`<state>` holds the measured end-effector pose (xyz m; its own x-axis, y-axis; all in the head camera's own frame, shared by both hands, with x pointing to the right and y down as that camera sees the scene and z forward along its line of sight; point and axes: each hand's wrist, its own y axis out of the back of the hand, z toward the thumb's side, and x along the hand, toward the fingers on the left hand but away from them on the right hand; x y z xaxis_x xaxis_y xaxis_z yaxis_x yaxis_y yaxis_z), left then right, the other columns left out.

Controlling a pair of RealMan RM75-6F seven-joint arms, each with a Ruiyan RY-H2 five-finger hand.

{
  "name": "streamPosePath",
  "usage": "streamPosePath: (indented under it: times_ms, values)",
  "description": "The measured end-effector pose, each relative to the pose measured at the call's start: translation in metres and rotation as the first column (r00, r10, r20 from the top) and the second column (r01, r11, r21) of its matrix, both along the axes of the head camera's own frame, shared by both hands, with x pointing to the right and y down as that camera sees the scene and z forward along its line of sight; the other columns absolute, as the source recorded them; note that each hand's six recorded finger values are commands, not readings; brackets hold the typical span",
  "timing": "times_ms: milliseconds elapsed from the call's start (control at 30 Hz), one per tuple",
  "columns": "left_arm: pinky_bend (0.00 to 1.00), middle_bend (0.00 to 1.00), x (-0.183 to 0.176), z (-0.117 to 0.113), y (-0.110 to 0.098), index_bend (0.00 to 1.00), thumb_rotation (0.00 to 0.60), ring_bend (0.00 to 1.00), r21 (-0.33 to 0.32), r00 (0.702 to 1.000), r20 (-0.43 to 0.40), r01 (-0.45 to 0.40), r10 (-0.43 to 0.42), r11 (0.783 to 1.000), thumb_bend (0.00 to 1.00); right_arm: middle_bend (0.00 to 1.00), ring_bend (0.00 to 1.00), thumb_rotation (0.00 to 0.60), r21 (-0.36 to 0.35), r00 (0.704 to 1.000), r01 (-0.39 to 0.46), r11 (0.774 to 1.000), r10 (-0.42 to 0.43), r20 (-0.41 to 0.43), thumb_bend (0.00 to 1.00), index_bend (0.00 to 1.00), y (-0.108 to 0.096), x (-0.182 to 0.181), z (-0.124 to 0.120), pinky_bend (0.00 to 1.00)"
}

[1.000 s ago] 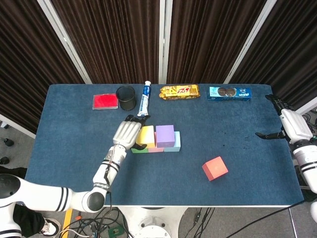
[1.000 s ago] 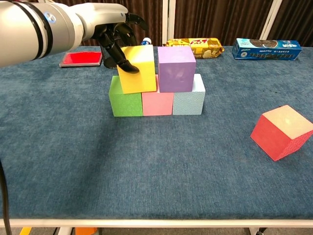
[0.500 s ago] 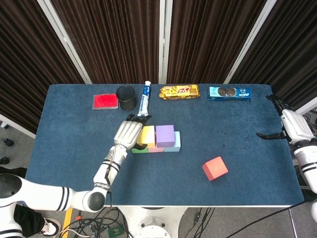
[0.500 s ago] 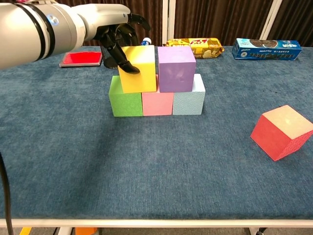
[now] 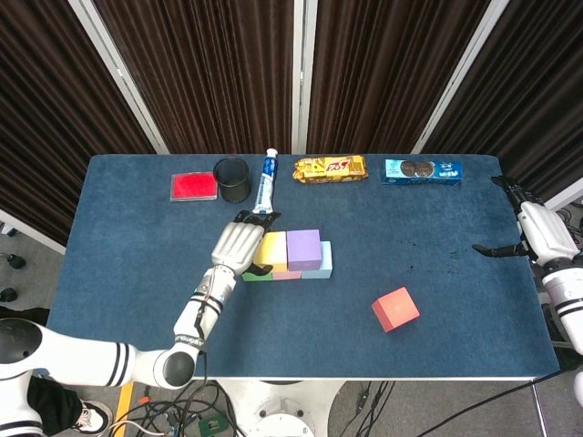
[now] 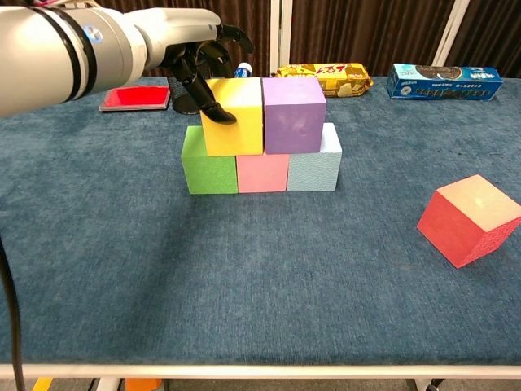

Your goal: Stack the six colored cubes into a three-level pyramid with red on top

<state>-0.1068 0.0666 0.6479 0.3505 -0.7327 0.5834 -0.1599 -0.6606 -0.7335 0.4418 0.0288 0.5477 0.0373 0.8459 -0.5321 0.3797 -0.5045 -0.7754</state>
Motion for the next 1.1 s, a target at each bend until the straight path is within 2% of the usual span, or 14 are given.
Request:
streamPosePath:
  times_ms: [1100]
  values:
    - [0.09,0.61,0.0013,0.0011,-0.0001,0.11,0.600,0.19,-0.004,1.000,-0.008,0.008,-0.008,1.000,0.26,0.00,0.00,0.600,-0.016,1.000,-0.007,1.000,0.007,-0.002,0.00,0.00,0.0026,0.0031,0.0050,0.00]
